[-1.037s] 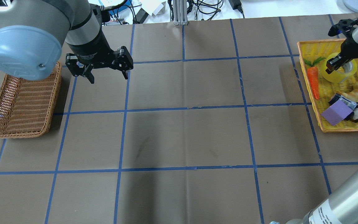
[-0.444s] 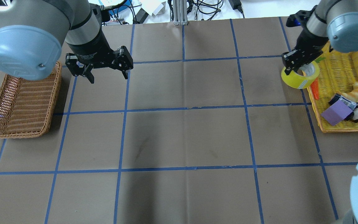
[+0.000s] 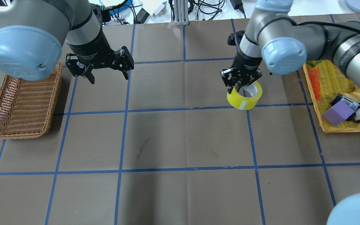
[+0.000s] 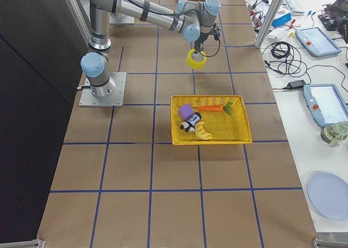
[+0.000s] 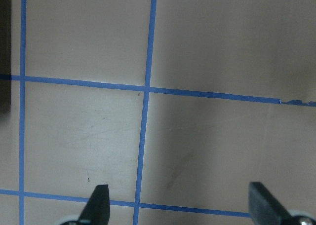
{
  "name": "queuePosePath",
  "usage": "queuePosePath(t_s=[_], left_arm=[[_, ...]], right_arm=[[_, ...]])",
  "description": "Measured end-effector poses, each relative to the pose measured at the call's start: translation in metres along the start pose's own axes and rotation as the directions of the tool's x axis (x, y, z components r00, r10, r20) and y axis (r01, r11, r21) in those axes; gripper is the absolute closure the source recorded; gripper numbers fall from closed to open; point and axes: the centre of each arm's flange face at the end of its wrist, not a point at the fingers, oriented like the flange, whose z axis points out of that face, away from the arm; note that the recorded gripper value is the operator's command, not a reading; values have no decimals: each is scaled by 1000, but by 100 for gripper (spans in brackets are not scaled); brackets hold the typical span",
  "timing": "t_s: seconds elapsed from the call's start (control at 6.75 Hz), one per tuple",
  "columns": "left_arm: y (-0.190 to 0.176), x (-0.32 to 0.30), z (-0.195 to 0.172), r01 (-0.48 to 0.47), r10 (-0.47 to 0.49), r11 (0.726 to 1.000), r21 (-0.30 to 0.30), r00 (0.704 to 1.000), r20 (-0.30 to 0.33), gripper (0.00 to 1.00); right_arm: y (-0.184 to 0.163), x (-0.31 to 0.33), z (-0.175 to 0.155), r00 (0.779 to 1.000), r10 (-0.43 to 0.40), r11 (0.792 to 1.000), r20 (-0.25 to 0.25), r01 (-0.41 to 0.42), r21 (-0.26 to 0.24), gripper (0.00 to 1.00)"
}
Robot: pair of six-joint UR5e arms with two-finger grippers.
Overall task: Transfer tape with both arms
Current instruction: 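Lift the tape roll with the right gripper and carry it to the table center, then open the right gripper to release the tape and raise it away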
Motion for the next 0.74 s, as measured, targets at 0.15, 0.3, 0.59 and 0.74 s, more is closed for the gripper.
queuePosePath(t_s=[0.15,0.3,0.59,0.74], left_arm=[[0,0,1,0,0,1000,-2,1000,1,0],[1,0,4,-1,1,1000,-7,1000,3,0],[3,0,11,-21,21,1000,-22,1000,4,0],[3,-2,13,-52,52,998,-26,999,4,0]], right_arm=[[17,-57,17,999,33,999,23,-33,-2,88],[32,-99,36,997,47,999,57,-45,-29,54],[44,-125,61,991,79,993,105,-70,-93,0],[36,-115,53,992,88,994,92,-81,-74,0]])
